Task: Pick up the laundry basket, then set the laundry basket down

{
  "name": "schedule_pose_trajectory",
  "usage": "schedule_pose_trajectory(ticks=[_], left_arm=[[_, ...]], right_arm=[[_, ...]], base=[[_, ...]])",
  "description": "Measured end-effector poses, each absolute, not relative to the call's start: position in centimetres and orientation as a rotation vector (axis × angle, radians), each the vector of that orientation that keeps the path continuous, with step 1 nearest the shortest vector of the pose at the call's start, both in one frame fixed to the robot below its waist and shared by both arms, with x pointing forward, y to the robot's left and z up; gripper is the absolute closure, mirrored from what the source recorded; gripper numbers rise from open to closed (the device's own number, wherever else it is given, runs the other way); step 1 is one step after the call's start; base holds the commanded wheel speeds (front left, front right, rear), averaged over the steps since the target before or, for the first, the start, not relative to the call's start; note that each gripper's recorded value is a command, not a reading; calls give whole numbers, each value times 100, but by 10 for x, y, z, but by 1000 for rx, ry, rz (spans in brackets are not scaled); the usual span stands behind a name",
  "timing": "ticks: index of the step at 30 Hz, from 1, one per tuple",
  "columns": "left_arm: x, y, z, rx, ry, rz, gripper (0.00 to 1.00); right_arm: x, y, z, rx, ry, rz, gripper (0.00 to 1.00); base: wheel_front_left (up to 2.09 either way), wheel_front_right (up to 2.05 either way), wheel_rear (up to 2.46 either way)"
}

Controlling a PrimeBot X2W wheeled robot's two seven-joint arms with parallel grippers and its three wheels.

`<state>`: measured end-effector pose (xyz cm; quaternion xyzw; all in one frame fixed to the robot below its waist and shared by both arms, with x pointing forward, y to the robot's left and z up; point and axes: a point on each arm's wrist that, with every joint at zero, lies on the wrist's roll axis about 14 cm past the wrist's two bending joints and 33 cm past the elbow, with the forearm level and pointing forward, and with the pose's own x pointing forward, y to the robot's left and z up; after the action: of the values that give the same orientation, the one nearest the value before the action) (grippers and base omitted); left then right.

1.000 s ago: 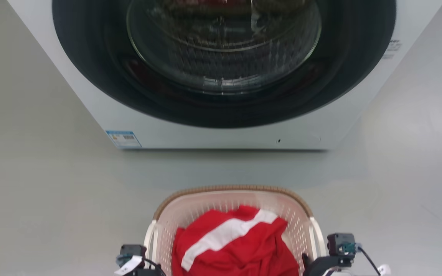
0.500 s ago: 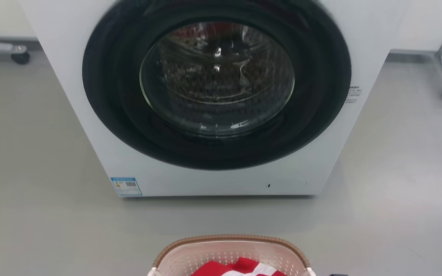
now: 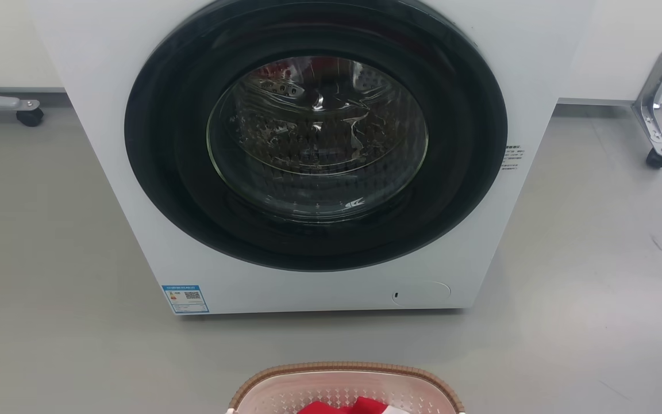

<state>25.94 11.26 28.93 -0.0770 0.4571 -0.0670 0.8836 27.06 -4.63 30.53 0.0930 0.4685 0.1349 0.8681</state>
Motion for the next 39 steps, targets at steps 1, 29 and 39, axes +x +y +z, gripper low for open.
schedule_pose_trajectory(ticks=[1, 29, 39], left_arm=[[259, 113, 289, -158, 953, -139, 100], [256, 112, 286, -156, 975, -133, 100], [254, 112, 284, -157, 983, -133, 100]], right_arm=[[270, -46, 305, 196, 985, 282, 100], [262, -48, 298, 210, 1018, 269, 100], [263, -47, 298, 218, 1017, 265, 100]], base=[[0, 0, 0], [0, 0, 0], [0, 0, 0]])
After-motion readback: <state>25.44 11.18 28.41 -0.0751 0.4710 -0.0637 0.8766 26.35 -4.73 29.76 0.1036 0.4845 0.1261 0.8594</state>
